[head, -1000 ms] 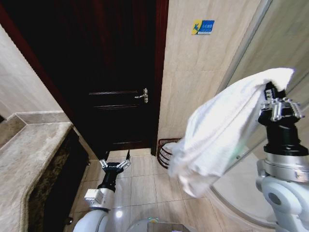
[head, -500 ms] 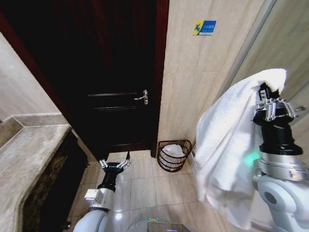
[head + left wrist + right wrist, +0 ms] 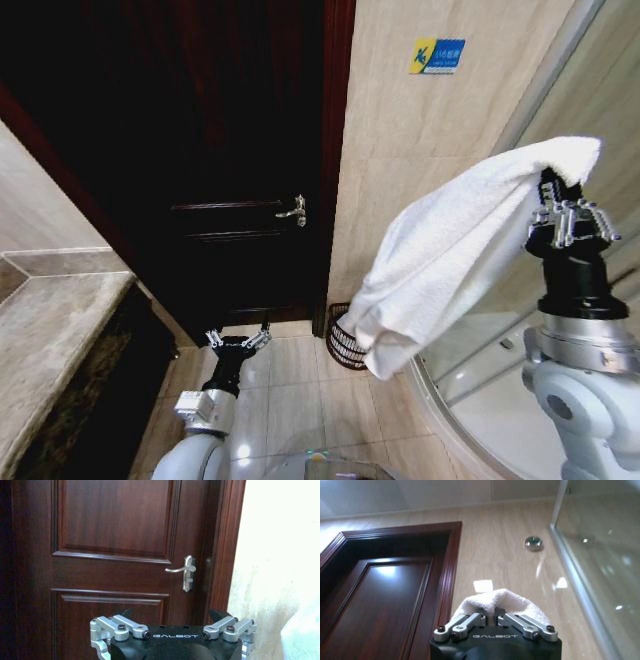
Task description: Discard the used towel into the hamper.
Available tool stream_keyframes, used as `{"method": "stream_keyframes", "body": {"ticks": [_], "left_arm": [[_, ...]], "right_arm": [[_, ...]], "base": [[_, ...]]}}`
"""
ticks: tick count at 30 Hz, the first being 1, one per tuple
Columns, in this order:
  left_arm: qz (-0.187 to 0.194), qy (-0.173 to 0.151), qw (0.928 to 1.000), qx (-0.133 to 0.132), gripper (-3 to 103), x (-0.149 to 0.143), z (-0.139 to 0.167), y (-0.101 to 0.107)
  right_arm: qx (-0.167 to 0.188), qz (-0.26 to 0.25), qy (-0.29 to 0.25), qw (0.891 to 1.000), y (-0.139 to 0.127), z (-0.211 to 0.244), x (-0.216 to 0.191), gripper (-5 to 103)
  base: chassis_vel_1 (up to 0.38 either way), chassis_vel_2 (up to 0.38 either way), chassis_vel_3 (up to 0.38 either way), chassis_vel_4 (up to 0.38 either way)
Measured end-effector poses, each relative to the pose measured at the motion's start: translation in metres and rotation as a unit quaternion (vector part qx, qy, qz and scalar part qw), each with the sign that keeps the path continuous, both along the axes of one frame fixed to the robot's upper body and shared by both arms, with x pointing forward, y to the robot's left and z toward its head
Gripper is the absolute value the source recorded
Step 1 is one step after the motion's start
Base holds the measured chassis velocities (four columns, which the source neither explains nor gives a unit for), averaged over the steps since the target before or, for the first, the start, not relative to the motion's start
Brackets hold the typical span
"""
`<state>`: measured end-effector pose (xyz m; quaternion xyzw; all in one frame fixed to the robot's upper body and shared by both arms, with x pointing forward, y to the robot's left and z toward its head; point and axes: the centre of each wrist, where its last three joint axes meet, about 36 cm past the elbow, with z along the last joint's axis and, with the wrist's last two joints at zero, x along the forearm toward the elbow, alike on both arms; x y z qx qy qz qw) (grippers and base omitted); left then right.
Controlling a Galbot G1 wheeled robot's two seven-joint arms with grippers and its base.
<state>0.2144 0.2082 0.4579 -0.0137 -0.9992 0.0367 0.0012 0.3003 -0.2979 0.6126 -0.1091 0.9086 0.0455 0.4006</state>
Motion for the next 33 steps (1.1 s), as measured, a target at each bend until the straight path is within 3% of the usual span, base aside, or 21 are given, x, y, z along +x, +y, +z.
{"method": "stream_keyframes", "body": {"ticks": [10, 26, 33], "left_arm": [[0.0, 0.0, 1.0, 0.0, 100, 0.0, 0.0, 0.0], [0.0, 0.0, 1.0, 0.0, 100, 0.0, 0.0, 0.0], [0.0, 0.0, 1.0, 0.0, 100, 0.0, 0.0, 0.0]], "right_arm": [[-0.004, 0.011, 0.014, 1.0, -0.001, -0.015, 0.025, 7], [-0.011, -0.032, 0.036, 0.999, -0.049, -0.047, 0.108, 7], [-0.014, -0.025, 0.04, 0.999, -0.047, -0.056, 0.127, 7]], "base": [[-0.058, 0.061, 0.06, -0.049], [0.005, -0.01, -0.005, 0.004], [0.0, 0.0, 0.0, 0.0]]}}
